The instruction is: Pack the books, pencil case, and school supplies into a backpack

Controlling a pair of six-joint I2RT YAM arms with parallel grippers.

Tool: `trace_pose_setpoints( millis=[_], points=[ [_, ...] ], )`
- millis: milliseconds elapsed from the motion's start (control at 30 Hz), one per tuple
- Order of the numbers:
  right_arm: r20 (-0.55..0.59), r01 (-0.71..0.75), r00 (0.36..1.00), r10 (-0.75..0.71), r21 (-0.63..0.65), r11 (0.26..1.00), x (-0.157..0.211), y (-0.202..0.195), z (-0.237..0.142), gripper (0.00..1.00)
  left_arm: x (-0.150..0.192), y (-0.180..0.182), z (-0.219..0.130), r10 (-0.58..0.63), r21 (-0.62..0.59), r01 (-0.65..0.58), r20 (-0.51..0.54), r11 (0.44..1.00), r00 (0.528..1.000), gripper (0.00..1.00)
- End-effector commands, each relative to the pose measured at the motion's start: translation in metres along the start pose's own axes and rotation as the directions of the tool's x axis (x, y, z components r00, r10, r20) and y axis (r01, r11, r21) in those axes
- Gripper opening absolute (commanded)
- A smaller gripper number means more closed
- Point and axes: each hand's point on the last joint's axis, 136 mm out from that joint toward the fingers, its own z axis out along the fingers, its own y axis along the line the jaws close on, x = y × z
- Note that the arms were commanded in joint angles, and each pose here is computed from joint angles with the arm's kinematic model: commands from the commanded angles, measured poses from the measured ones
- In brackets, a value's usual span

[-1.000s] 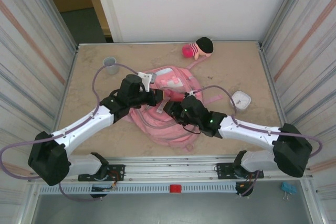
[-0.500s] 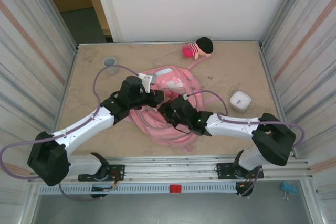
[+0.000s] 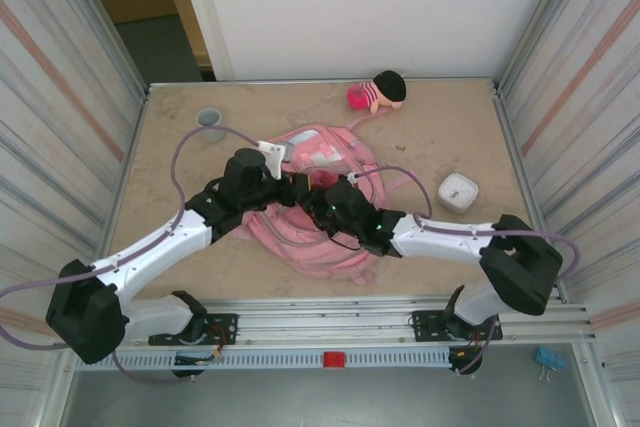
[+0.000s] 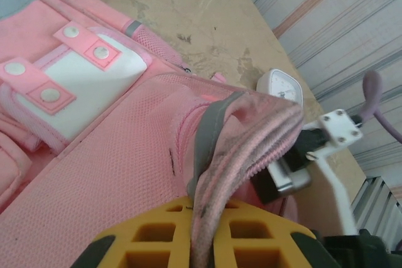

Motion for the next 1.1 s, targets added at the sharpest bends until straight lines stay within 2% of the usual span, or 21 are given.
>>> trace_pose_setpoints(
  millis=[0, 100, 200, 300, 333, 367, 500, 600, 667, 767, 833, 900, 967, 1067],
  points=[
    [0.024, 0.123, 0.992, -0.124, 0.008, 0.992, -0.003, 0.002, -0.029, 0.39, -0.029, -0.022, -0.014, 0.087, 0.059, -0.095, 0.12, 0.994, 0.989, 0.08],
    [0.039, 0.24, 0.97, -0.241, 0.037, 0.97, -0.009, 0.003, -0.054, 0.45, -0.026, -0.022, -0.013, 0.131, 0.059, -0.138, 0.1, 0.989, 0.986, 0.09],
    [0.082, 0.382, 0.918, -0.388, 0.078, 0.921, -0.024, 0.008, -0.084, 0.47, -0.016, -0.033, -0.012, 0.221, 0.114, -0.226, 0.059, 0.967, 0.974, 0.14],
    [0.116, 0.476, 0.867, -0.484, 0.093, 0.875, -0.04, 0.011, -0.106, 0.52, 0.009, -0.046, -0.012, 0.373, 0.205, -0.363, -0.011, 0.909, 0.928, 0.31],
    [0.133, 0.497, 0.854, -0.503, 0.075, 0.864, -0.046, 0.017, -0.117, 0.54, 0.017, -0.051, -0.015, 0.415, 0.247, -0.395, -0.034, 0.885, 0.909, 0.41],
    [0.141, 0.523, 0.838, -0.527, 0.07, 0.85, -0.052, 0.018, -0.123, 0.56, 0.023, -0.055, -0.018, 0.439, 0.285, -0.409, -0.05, 0.867, 0.897, 0.52],
    [0.154, 0.666, 0.735, -0.661, 0.023, 0.746, -0.062, 0.027, -0.135, 0.62, 0.034, -0.066, -0.033, 0.492, 0.364, -0.438, -0.068, 0.822, 0.868, 0.73],
    [0.143, 0.844, 0.533, -0.834, -0.014, 0.537, -0.053, 0.038, -0.14, 0.66, 0.027, -0.052, -0.037, 0.458, 0.278, -0.421, -0.085, 0.864, 0.885, 0.77],
    [0.114, 0.934, 0.356, -0.927, -0.04, 0.354, -0.041, 0.039, -0.139, 0.67, 0.019, -0.034, -0.04, 0.387, 0.194, -0.365, -0.089, 0.911, 0.918, 0.77],
    [0.037, 0.996, 0.041, -0.998, -0.079, 0.038, -0.022, 0.031, -0.131, 0.68, 0.007, 0.0, -0.046, 0.218, 0.061, -0.214, -0.07, 0.975, 0.973, 0.78],
    [-0.016, 0.975, -0.197, -0.98, -0.112, -0.194, -0.011, 0.02, -0.122, 0.68, 0.005, 0.023, -0.051, 0.113, 0.003, -0.113, -0.059, 0.994, 0.992, 0.78],
    [-0.062, 0.915, -0.385, -0.921, -0.156, -0.372, -0.005, 0.004, -0.108, 0.68, 0.006, 0.036, -0.056, 0.068, -0.023, -0.07, -0.049, 0.997, 0.996, 0.77],
    [-0.072, 0.851, -0.511, -0.856, -0.181, -0.493, -0.005, -0.006, -0.096, 0.67, 0.01, 0.042, -0.059, 0.083, -0.038, -0.085, -0.05, 0.996, 0.995, 0.77],
    [-0.062, 0.763, -0.634, -0.771, -0.207, -0.612, -0.006, -0.015, -0.081, 0.65, 0.02, 0.044, -0.064, 0.241, -0.032, -0.245, -0.087, 0.969, 0.967, 0.77]
  ],
)
